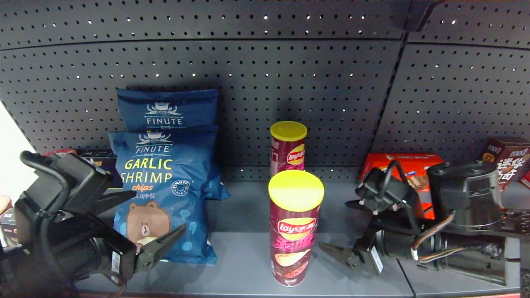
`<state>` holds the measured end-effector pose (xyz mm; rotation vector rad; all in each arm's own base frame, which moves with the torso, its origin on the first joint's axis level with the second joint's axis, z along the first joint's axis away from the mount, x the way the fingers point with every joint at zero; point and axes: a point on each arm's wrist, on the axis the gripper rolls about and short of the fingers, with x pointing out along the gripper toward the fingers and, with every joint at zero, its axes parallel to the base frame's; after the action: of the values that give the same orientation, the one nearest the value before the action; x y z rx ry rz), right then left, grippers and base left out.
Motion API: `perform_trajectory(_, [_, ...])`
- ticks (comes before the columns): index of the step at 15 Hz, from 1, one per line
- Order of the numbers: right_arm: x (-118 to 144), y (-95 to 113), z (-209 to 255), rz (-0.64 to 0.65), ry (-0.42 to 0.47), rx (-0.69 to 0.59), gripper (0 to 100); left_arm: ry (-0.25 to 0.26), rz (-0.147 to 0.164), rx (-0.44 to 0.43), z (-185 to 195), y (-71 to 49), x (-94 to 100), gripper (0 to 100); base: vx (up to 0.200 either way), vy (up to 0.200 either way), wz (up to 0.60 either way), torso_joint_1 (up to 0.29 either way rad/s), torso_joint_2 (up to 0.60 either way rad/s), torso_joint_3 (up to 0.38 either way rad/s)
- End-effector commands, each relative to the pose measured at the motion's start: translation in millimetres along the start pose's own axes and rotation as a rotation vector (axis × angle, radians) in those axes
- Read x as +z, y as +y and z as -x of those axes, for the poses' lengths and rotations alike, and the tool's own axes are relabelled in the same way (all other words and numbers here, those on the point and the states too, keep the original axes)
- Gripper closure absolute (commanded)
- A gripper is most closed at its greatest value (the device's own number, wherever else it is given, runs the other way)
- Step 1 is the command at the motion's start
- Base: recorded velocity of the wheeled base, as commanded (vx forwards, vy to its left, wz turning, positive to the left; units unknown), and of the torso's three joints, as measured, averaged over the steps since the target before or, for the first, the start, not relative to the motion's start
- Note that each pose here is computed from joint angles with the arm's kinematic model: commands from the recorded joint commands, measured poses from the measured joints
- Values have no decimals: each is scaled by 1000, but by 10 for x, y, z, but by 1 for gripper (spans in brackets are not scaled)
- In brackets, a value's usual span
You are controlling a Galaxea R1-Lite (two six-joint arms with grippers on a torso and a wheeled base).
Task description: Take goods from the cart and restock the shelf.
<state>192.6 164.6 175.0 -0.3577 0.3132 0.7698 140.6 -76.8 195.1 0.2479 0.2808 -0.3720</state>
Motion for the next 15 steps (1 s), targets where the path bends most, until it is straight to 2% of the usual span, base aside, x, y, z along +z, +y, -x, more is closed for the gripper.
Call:
perform_trajectory(1, [222, -209, 382, -19, -139, -107, 0, -40, 21, 62, 153, 107, -19, 0, 0, 0, 0, 0, 0, 0])
perform_trajectory(4, [241, -466, 751, -52, -209, -260, 0, -67, 70, 221, 386, 309, -142, 0, 0, 0, 0, 0, 0, 0])
perform_trajectory(6, [195, -569, 980, -68, -235, -353, 0, -72, 101, 320, 583, 356, -346, 0, 0, 0, 0, 0, 0, 0])
perform_trajectory(8, [-6, -559, 1329, -86, -249, -466, 0, -93, 111, 362, 834, 258, -701, 0, 0, 0, 0, 0, 0, 0])
perform_trajectory(9, [-104, -534, 1444, -94, -246, -507, 0, -111, 110, 358, 895, 226, -772, 0, 0, 0, 0, 0, 0, 0])
perform_trajectory(10, [-289, -481, 1606, -117, -235, -582, 0, -157, 108, 362, 987, 196, -827, 0, 0, 0, 0, 0, 0, 0])
perform_trajectory(14, [-665, -290, 1833, -151, -213, -709, 0, -150, 110, 365, 1002, 170, -922, 0, 0, 0, 0, 0, 0, 0])
perform_trajectory(15, [-780, -198, 1881, -155, -215, -730, 0, -150, 108, 365, 1026, 140, -1025, 0, 0, 0, 0, 0, 0, 0])
